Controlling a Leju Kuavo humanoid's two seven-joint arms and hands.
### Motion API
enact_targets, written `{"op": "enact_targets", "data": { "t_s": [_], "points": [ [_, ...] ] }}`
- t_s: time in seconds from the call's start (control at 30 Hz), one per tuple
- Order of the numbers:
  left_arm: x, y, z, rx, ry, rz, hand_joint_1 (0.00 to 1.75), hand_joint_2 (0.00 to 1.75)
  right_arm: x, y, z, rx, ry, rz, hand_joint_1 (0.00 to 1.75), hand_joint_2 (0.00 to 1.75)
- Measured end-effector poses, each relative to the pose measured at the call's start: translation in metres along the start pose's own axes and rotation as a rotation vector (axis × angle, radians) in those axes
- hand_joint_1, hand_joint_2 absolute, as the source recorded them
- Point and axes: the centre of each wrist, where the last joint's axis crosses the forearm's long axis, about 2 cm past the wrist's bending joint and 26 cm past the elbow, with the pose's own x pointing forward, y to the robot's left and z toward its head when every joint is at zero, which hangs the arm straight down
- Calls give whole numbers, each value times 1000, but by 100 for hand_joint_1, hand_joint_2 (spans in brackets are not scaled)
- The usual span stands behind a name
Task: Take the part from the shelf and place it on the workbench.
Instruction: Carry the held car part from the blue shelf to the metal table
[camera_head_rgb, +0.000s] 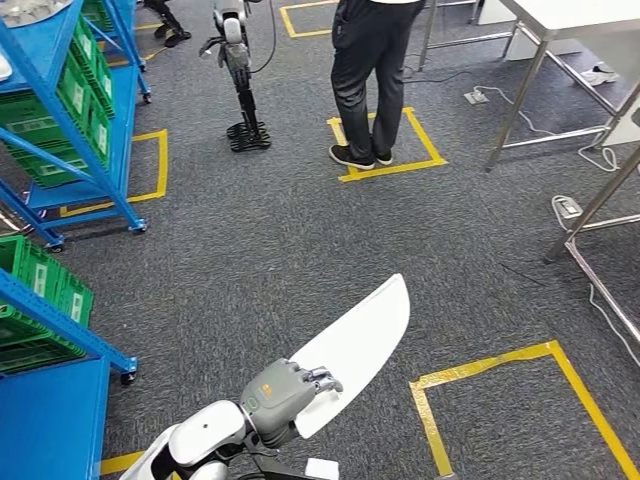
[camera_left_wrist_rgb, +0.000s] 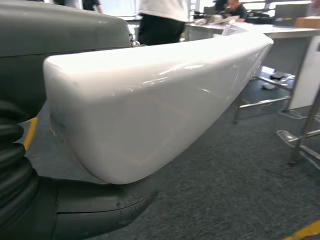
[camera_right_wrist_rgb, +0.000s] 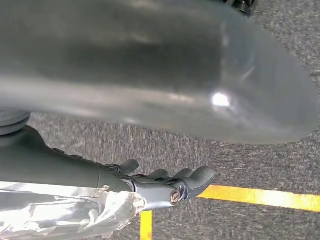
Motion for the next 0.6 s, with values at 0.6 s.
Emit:
{"op": "enact_targets", "data": {
  "t_s": [0.6],
  "points": [
    [1,-1,0,-3,-5,-8,175,175,-5,3,2,5,10,0,0,0]
  ]
}}
